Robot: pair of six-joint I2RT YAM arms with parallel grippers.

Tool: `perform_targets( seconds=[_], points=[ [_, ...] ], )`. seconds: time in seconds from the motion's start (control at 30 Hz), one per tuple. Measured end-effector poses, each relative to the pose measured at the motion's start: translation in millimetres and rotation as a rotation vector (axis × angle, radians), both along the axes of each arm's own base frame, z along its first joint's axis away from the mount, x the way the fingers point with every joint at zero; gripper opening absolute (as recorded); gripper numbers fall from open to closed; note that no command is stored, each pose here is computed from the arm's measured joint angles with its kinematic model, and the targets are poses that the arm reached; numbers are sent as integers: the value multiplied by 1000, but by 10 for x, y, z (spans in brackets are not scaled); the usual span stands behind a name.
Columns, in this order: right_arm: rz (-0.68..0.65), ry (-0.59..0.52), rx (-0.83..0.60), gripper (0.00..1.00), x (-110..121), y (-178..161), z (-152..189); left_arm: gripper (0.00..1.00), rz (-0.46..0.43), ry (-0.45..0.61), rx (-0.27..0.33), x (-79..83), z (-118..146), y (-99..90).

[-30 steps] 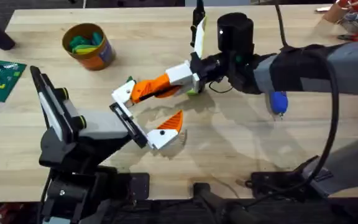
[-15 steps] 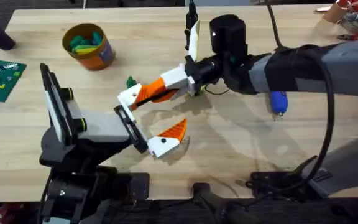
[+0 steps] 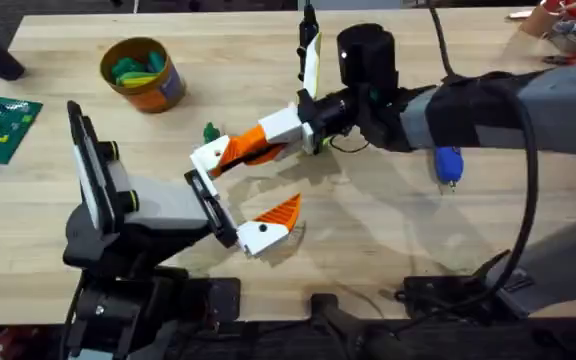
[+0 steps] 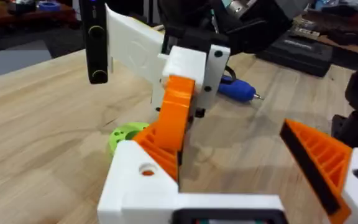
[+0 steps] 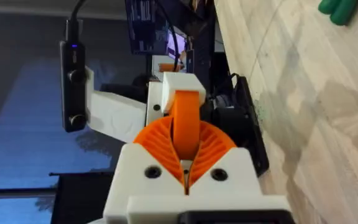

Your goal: Pick up the gripper from the table and insert it into the empty holder that is missing its gripper. Then pick up a screw, insert it into the mounting hole, and use the screwdriver to tighten it. Finally, clean up the table by picking up the vegetable and placing it into the bucket.

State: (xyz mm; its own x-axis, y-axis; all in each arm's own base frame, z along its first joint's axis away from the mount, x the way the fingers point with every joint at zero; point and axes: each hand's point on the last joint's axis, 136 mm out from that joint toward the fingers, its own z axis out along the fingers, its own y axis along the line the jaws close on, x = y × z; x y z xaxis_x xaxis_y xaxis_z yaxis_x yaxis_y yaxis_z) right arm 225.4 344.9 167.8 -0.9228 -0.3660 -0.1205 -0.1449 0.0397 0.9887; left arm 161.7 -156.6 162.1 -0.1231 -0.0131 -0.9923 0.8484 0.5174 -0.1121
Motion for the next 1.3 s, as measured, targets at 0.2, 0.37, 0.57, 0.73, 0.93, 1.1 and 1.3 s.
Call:
perform_targets(
  seconds=[0.2,0.37,0.57,0.73,0.93,1.1,1.3],
  points=[
    [0,-2,1,24,0,0,0,986,0,0,0,0,0,0],
    [6,-10,-8,566,-61,83,-23,986,-73,4,-4,-112,0,-67],
    [23,-23,-11,986,-147,167,-39,986,-165,13,-10,-258,-4,-142],
    [8,-26,-14,992,-107,155,-45,986,-183,16,-12,-287,-5,-153],
    [-32,-26,-14,992,34,69,-45,986,-187,17,-12,-293,-5,-156],
    [-68,-19,-12,993,184,-66,-42,986,-187,17,-12,-294,-5,-156],
    [-139,-3,-13,992,439,-310,-50,986,-188,17,-12,-295,-5,-156]
  ],
)
